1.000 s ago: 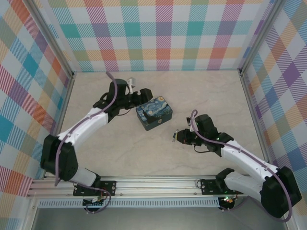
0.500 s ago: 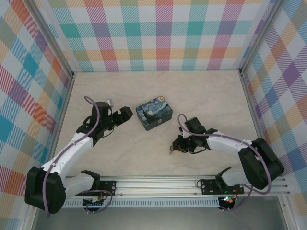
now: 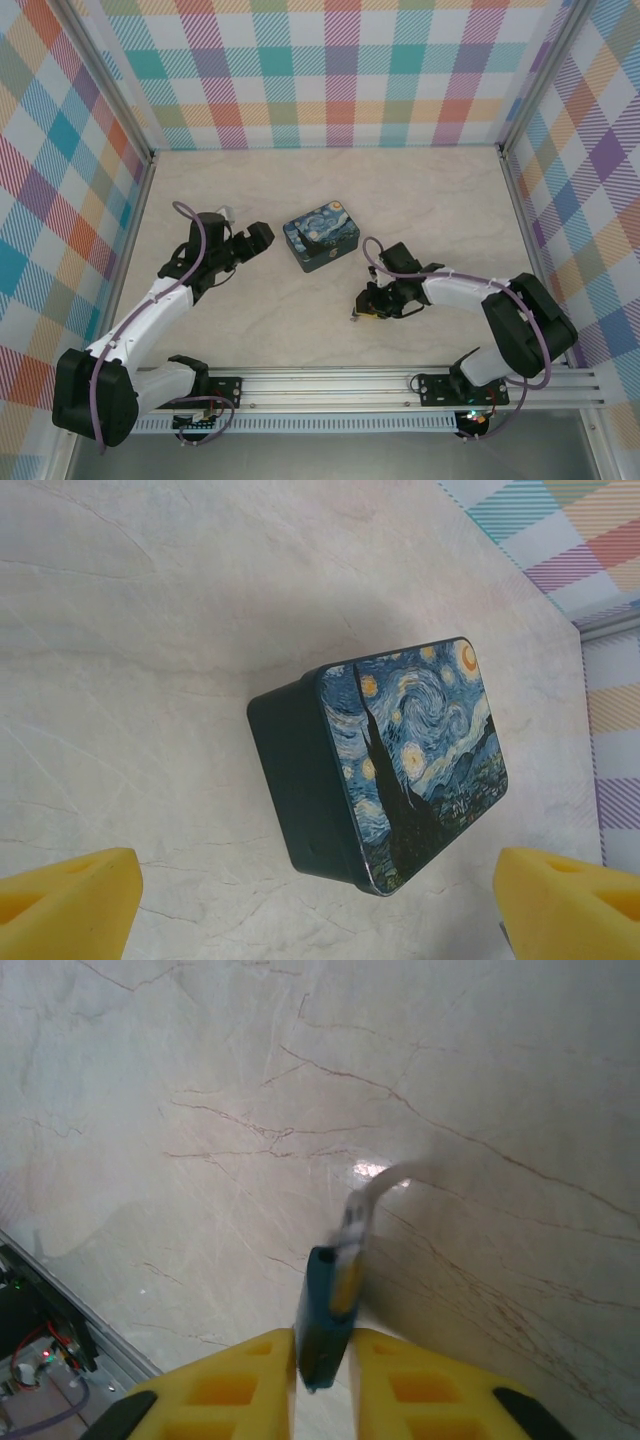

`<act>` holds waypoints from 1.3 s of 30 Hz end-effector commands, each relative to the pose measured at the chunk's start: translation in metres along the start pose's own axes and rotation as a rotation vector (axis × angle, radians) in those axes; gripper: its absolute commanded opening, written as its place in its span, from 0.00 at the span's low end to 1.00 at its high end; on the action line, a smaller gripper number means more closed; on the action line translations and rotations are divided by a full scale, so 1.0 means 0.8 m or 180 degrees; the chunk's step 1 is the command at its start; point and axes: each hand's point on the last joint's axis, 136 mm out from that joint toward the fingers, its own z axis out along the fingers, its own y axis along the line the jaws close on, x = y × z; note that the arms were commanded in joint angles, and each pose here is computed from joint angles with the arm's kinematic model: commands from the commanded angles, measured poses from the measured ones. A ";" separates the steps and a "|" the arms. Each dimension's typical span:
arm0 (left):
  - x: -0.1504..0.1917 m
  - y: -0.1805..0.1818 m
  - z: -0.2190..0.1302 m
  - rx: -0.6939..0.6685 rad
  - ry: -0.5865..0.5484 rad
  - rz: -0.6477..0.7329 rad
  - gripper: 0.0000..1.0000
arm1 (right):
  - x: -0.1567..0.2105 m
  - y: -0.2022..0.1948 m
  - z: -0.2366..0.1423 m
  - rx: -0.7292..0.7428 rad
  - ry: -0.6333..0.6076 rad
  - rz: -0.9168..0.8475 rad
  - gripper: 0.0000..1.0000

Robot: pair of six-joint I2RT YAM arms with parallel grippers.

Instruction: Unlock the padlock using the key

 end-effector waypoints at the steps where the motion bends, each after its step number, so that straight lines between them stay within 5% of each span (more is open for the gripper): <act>1: -0.010 0.004 -0.005 -0.0033 -0.0098 -0.0051 0.91 | -0.004 -0.002 -0.008 0.0138 -0.0063 -0.0092 0.28; 11: -0.032 0.001 -0.024 -0.0102 -0.0288 0.0010 0.91 | -0.034 0.013 -0.077 0.0379 -0.0763 -0.0419 0.45; 23: -0.078 0.030 -0.086 -0.0561 -0.1104 0.0263 1.00 | -0.089 0.021 -0.232 0.0813 -0.2349 -0.1164 0.65; 31: -0.084 0.067 -0.096 -0.0973 -0.1260 0.0322 1.00 | -0.115 -0.039 -0.283 0.1403 -0.3149 -0.1126 0.99; 39: -0.085 0.123 -0.109 -0.1650 -0.1498 0.0709 1.00 | -0.134 -0.125 -0.278 0.1658 -0.3382 -0.0840 1.00</act>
